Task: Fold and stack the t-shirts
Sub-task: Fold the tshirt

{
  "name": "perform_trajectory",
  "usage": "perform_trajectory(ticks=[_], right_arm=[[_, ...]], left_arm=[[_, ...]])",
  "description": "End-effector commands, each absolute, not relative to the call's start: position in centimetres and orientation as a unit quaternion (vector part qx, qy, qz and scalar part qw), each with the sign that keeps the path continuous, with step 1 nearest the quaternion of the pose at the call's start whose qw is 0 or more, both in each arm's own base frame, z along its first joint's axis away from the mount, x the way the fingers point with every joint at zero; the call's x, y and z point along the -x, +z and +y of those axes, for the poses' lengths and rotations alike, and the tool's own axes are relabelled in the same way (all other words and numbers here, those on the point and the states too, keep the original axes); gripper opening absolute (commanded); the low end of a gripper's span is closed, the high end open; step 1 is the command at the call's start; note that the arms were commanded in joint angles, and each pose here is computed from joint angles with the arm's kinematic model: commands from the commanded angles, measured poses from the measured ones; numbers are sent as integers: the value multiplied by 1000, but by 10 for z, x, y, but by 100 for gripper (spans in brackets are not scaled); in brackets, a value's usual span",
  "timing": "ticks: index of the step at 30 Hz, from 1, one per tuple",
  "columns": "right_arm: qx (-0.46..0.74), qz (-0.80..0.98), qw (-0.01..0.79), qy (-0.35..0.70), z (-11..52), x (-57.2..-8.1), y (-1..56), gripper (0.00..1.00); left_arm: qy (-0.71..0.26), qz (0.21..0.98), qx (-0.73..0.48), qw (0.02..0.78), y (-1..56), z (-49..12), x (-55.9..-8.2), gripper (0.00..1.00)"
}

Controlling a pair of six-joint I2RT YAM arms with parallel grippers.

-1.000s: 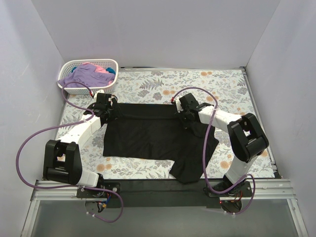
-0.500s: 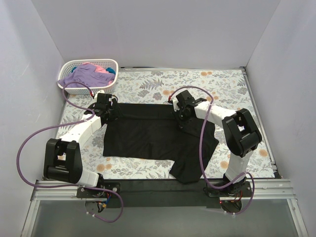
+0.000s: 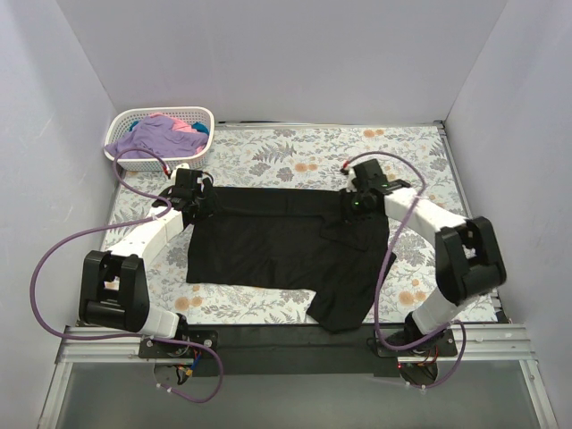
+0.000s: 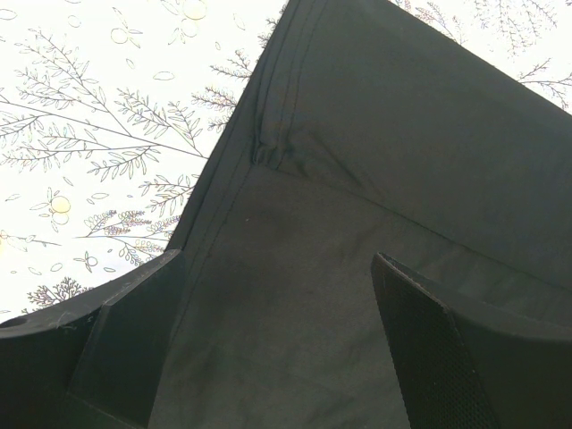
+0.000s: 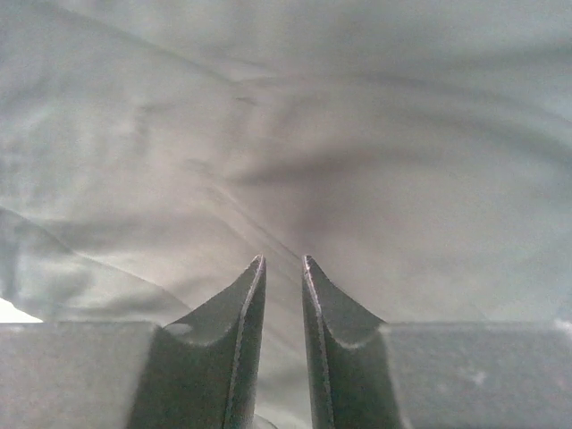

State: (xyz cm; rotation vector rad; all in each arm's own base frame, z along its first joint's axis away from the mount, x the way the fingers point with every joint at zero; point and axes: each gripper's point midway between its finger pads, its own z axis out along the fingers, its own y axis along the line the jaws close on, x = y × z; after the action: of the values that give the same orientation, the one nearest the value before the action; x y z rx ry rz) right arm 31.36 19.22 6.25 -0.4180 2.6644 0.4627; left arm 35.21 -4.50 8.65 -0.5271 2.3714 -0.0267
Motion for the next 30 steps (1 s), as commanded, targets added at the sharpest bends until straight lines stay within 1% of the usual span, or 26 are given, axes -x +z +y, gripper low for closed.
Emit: perform_trajectory(ticks=[1, 2, 3, 4, 5, 7, 9, 11, 15, 21, 30], right_arm=[[46, 948, 263, 174, 155, -324, 86, 29], [25, 953, 248, 173, 143, -311, 69, 29], [-2, 946, 265, 187, 131, -318, 71, 29], [-26, 941, 273, 201, 127, -314, 74, 29], [-54, 941, 266, 203, 113, -306, 61, 29], [-81, 927, 281, 234, 111, -306, 64, 28], [-107, 923, 268, 254, 105, -296, 53, 28], [-121, 917, 273, 264, 102, -298, 51, 28], [-128, 915, 256, 284, 105, -291, 41, 27], [-135, 911, 258, 291, 105, -291, 40, 27], [-158, 917, 249, 269, 95, -284, 26, 27]], left_arm=[[-13, 911, 199, 361, 97, -46, -356, 84], [-14, 911, 199, 362, 98, -46, -356, 84], [-14, 911, 199, 362, 98, -46, -356, 84], [-15, 910, 200, 362, 98, -47, -356, 84], [-15, 911, 199, 361, 98, -46, -356, 84], [-16, 911, 199, 361, 98, -47, -356, 84], [-15, 911, 200, 361, 98, -46, -356, 84], [-15, 911, 199, 361, 98, -47, -356, 84], [-13, 910, 200, 362, 98, -46, -356, 84], [-14, 911, 201, 361, 97, -46, -356, 84], [-14, 911, 200, 360, 98, -46, -355, 84]])
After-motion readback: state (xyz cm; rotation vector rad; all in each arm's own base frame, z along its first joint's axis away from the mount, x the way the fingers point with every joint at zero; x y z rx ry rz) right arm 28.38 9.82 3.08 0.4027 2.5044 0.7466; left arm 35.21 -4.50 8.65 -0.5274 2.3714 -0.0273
